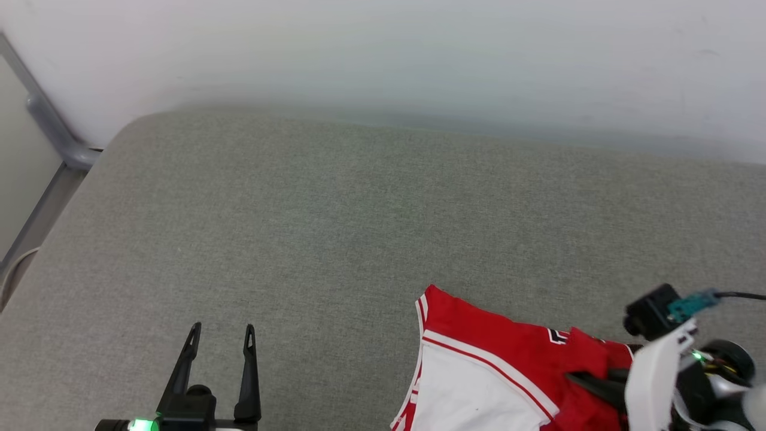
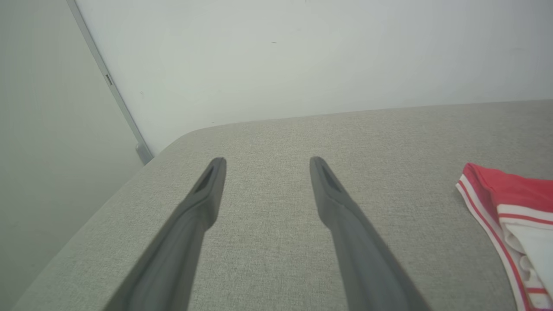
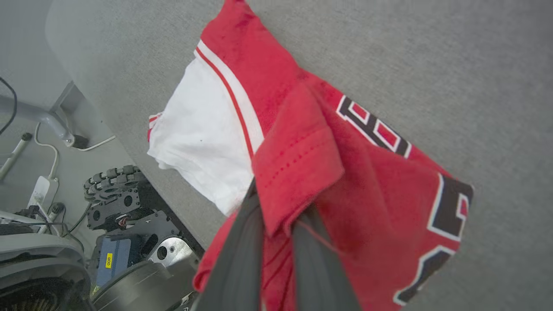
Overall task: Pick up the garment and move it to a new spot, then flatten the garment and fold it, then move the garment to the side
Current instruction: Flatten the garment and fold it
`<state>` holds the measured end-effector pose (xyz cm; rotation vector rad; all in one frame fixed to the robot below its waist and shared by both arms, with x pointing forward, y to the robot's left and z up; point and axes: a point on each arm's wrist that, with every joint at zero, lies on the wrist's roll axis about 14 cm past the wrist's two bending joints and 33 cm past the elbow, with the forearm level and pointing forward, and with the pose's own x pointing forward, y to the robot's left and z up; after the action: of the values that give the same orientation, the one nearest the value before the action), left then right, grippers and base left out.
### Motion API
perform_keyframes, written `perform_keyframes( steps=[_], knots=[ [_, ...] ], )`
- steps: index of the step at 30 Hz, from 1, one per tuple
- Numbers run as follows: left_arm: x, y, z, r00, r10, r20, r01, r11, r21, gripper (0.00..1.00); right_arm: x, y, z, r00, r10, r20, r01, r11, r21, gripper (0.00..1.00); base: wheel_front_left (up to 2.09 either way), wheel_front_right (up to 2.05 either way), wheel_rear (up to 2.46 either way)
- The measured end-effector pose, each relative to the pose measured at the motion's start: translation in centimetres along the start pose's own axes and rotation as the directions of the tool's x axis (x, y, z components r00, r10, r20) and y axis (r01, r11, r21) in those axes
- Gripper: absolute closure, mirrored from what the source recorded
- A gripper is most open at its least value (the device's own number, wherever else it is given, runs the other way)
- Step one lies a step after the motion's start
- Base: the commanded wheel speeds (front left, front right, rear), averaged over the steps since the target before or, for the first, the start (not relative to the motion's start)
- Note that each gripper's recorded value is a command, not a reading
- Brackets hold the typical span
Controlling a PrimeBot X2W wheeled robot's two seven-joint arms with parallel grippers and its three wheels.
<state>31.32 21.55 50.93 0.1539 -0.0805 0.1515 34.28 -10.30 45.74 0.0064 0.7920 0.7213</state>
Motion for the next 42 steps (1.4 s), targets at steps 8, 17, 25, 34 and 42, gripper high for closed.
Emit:
perform_keyframes(
  steps=[8,17,25,34,42],
  knots=[
    [0.6,0.4,-0.2,1.0,0.017,-0.006,-0.017,1.0,0.004,0.0,3.7,4.5,2.5,0.992,0.123,-0.021,-0.125,0.977,-0.173,1.0,0.0,0.0,0.0],
    [1.1,0.5,-0.5,1.0,0.024,-0.016,-0.024,1.0,0.003,0.0,7.8,7.5,4.1,0.981,0.186,-0.047,-0.192,0.932,-0.308,1.0,0.0,0.0,0.0],
    [1.4,0.6,-0.9,0.999,0.039,-0.035,-0.039,0.999,0.001,0.0,11.4,7.5,1.9,0.97,0.162,-0.18,-0.219,0.904,-0.368,1.0,0.0,0.0,0.0],
    [1.6,0.9,-1.2,0.998,0.052,-0.043,-0.052,0.999,0.004,0.0,12.9,7.0,-1.0,0.952,0.145,-0.271,-0.243,0.895,-0.374,1.0,0.0,0.0,0.0],
    [1.3,0.9,-0.8,0.999,0.039,-0.026,-0.039,0.999,0.002,0.0,10.5,6.4,3.3,0.983,0.181,-0.031,-0.181,0.926,-0.332,0.0,0.0,0.0,0.0]
  ],
)
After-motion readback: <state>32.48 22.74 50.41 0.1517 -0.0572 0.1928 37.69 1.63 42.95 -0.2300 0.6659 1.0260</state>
